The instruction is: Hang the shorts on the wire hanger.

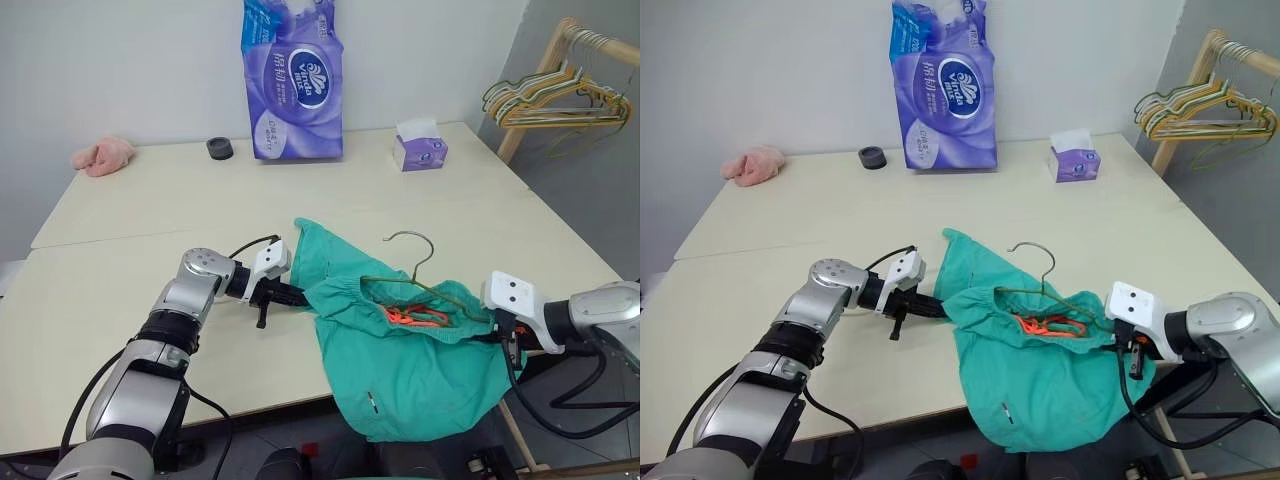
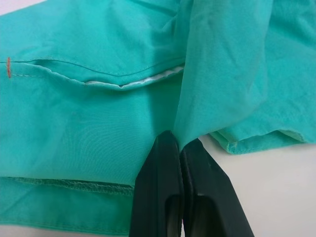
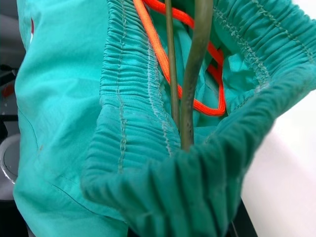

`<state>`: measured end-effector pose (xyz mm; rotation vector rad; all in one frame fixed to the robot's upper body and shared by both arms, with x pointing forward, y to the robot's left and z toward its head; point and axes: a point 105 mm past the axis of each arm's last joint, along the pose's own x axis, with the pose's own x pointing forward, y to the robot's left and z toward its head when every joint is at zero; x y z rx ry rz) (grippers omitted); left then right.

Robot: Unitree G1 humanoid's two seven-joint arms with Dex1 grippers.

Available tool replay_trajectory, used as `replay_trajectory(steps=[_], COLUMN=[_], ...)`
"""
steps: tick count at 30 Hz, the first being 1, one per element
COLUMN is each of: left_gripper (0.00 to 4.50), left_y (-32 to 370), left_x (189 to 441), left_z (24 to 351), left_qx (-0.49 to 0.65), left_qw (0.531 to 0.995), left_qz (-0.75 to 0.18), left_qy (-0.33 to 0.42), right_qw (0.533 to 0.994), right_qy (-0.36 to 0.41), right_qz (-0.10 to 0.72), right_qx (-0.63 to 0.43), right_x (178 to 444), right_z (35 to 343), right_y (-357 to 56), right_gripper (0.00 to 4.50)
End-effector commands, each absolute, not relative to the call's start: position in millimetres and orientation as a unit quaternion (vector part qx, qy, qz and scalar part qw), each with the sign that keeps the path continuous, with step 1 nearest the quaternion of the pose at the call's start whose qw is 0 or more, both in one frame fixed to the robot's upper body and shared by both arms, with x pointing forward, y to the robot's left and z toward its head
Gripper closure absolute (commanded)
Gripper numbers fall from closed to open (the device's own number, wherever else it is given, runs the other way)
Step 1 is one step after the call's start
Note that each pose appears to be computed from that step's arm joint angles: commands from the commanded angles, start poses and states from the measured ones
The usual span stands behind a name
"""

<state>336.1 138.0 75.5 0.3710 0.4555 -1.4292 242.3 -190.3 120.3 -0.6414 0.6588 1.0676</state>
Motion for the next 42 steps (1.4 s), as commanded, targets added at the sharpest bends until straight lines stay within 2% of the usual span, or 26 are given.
replay_trajectory(steps=[1, 8, 11, 17, 22, 27, 35, 38, 42], left_gripper=[4.46, 4.46, 3.91, 2.22, 2.22, 2.22, 2.22, 2.22, 2.22], left_y=[135.7, 121.1, 122.0, 135.3, 161.3, 153.2, 91.2, 52.5, 19.8], left_x=[338.8, 347.3, 350.8, 348.0, 359.9, 351.1, 321.9, 309.3, 300.2], left_z=[86.1, 113.2, 126.7, 153.3, 164.7, 167.6, 181.0, 192.5, 202.1], left_qx=[0.183, 0.132, 0.108, 0.084, 0.091, 0.119, 0.155, 0.136, 0.113], left_qw=[0.719, 0.751, 0.766, 0.788, 0.824, 0.801, 0.718, 0.689, 0.674], left_qz=[-0.645, -0.633, -0.620, -0.602, -0.552, -0.580, -0.676, -0.712, -0.730], left_qy=[0.182, 0.137, 0.128, 0.102, 0.093, 0.091, 0.051, 0.015, -0.013], right_qw=[0.763, 0.766, 0.772, 0.813, 0.850, 0.873, 0.916, 0.920, 0.933], right_qy=[0.282, 0.282, 0.284, 0.285, 0.296, 0.310, 0.313, 0.317, 0.292], right_qz=[0.491, 0.495, 0.491, 0.452, 0.395, 0.351, 0.248, 0.230, 0.197], right_qx=[-0.312, -0.297, -0.288, -0.230, -0.183, -0.136, -0.039, 0.019, 0.072], right_x=[243.3, 242.2, 241.4, 244.1, 242.4, 230.7, 218.5, 208.9, 207.3], right_z=[135.7, 133.1, 132.7, 133.3, 130.2, 128.7, 141.8, 146.0, 152.9], right_y=[-189.5, -185.6, -185.8, -188.3, -197.4, -204.2, -229.0, -237.1, -251.7], right_gripper=[4.50, 4.50, 4.50, 4.50, 4.50, 4.50, 4.50, 4.50, 4.50])
